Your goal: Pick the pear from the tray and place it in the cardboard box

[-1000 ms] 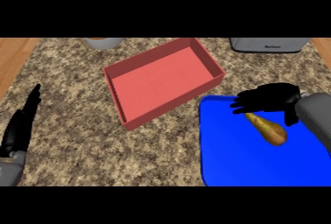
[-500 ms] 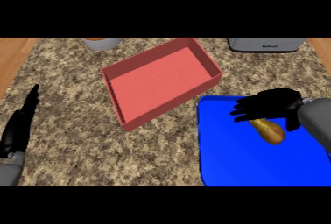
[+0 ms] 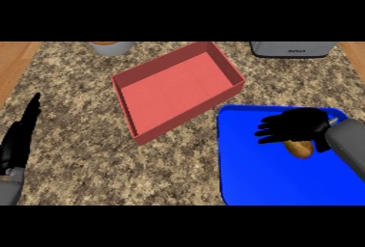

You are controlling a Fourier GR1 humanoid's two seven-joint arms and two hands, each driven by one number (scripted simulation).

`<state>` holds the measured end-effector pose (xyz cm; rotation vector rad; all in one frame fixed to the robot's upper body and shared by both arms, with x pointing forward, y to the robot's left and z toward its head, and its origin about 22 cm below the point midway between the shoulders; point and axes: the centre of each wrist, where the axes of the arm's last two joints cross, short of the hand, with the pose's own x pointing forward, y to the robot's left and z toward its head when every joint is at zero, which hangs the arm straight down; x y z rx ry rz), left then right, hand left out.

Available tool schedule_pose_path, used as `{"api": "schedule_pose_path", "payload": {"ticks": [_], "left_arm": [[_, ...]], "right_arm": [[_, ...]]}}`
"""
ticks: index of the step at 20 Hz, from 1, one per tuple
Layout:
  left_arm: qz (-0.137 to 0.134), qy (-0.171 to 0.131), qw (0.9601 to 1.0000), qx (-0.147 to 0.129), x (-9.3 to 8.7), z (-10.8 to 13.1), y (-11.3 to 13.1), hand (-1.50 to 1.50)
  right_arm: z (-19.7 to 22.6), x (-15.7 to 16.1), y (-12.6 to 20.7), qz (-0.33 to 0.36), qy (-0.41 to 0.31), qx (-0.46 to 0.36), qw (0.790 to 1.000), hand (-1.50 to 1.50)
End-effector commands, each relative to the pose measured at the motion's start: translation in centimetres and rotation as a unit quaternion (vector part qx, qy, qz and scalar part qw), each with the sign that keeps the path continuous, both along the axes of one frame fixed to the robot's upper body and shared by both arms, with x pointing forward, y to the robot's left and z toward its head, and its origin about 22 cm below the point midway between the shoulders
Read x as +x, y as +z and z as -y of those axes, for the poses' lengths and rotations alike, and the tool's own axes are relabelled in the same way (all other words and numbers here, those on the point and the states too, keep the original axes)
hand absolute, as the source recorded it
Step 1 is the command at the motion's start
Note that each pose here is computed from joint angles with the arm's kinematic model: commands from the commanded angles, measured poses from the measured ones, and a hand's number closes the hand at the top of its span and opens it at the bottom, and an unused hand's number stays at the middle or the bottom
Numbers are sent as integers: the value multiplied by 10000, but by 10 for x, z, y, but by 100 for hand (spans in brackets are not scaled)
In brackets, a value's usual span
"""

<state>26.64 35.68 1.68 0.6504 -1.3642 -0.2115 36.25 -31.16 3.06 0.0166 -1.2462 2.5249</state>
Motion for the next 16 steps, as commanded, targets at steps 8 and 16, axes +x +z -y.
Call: {"api": "schedule_pose_path", "payload": {"ticks": [8,16], "left_arm": [[59,-54,9999,100,3,2,-8,0],[6,-45,9999,-91,-13,-1,0,0]], "right_arm": [[-23,-8,-38,436,330,942,9940,150],[-17,4,-3,1159,310,1778,9767,150]]}}
